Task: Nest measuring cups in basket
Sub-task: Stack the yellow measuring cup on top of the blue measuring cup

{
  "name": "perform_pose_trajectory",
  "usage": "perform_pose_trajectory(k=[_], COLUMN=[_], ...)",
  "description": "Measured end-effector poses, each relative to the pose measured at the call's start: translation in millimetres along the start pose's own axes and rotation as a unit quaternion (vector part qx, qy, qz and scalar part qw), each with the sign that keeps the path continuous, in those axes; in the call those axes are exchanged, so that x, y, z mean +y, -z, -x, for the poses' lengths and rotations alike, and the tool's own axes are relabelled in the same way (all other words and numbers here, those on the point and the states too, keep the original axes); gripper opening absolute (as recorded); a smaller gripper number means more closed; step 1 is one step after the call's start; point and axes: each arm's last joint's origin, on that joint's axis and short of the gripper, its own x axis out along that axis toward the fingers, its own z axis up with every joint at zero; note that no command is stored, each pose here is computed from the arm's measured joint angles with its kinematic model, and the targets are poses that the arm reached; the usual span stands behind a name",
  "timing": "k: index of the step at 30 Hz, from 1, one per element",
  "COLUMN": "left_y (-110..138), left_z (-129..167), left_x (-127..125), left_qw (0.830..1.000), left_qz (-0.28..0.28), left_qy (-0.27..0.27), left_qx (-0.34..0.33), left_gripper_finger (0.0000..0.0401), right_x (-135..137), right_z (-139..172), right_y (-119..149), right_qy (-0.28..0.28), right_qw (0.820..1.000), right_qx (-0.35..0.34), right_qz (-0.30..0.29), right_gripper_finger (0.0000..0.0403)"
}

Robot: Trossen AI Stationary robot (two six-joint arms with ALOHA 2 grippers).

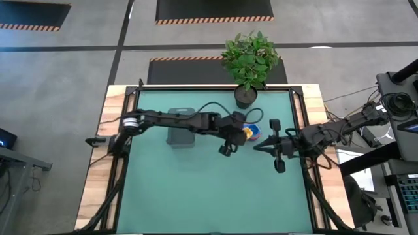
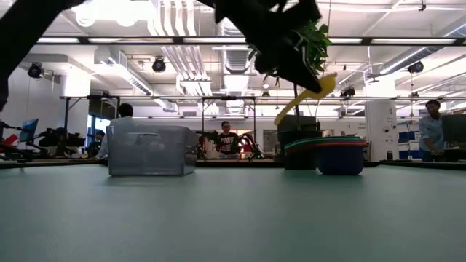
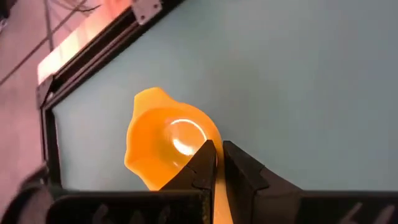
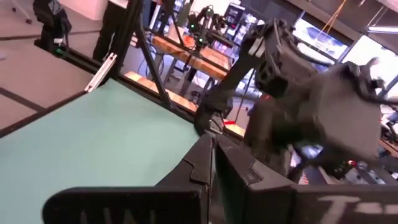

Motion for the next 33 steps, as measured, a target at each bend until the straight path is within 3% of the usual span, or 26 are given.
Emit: perform_pose_trajectory(k=[4,9,33], left_y=[1,4,17], left_z=[-16,-29,-64], left_x=[9,24,43], left_qw=[0.998,0.996,0.998], left_qz=[-0.046,-0.033,-0.004], left_qy=[0.032,0.075,0.052], left_qx=[0.022,0.021,0.022], left_gripper_finger=[0.0002,0.0002,0.0024], right_x=[0,0,1], right_z=[2,3,3], right_y=[2,3,3], right_qy=[0.001,0.003,0.002], right_qw=[1.000,1.000,1.000], right_qx=[-0.003,-0.006,-0.005], right_qz=[0.000,-0.002,-0.010], right_gripper_finger=[0.0009,0.0009,0.0009])
